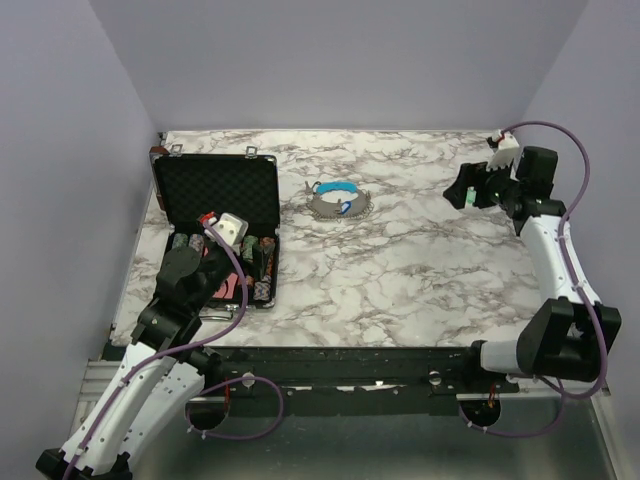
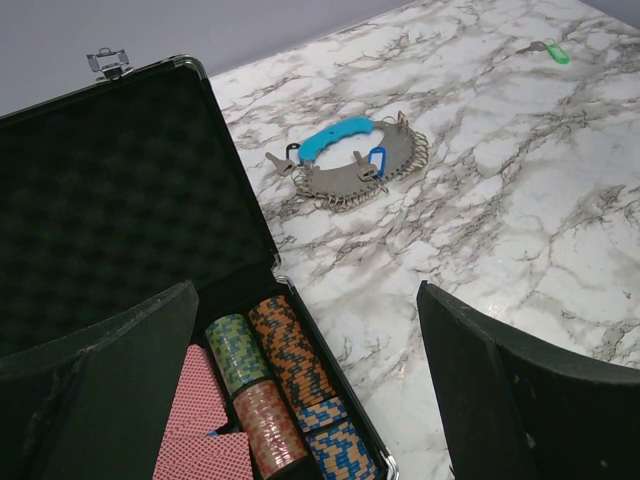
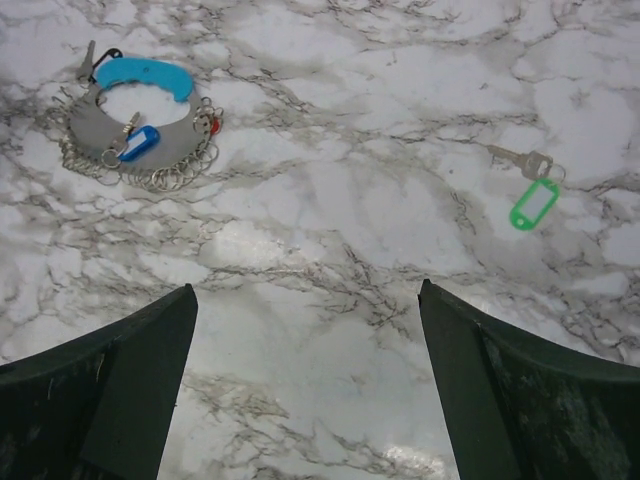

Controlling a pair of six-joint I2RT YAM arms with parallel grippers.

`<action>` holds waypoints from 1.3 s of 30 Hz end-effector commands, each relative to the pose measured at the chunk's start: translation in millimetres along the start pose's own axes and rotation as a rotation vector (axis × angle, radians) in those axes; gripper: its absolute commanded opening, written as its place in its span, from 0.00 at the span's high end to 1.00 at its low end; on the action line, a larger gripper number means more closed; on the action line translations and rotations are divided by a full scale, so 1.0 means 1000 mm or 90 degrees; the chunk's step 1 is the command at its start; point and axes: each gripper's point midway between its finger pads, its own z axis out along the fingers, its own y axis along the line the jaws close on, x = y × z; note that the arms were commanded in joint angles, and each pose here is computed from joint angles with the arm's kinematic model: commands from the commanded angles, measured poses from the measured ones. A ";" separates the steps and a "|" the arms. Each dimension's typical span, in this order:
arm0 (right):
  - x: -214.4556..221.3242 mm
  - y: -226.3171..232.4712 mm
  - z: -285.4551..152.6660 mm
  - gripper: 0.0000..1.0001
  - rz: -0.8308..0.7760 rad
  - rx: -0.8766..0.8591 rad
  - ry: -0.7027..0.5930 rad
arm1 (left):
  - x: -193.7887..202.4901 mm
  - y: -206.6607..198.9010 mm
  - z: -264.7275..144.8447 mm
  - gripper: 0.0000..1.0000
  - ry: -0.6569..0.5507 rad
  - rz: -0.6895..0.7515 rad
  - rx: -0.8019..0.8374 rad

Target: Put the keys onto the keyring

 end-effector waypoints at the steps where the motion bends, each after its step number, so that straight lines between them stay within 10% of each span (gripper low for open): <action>1: -0.010 -0.020 0.021 0.00 -0.111 -0.013 0.020 | 0.001 0.003 -0.001 0.01 -0.001 0.006 -0.007; 11: 0.012 -0.097 0.076 0.07 -0.106 0.105 0.167 | -0.001 0.004 -0.001 0.01 -0.006 0.008 -0.006; 16: 0.040 -0.124 0.092 0.28 -0.016 0.174 0.255 | 0.001 0.003 0.000 0.01 0.001 0.006 0.000; 39: 0.078 -0.199 0.158 0.52 0.157 0.240 0.288 | 0.011 0.008 0.006 0.01 0.025 0.003 -0.010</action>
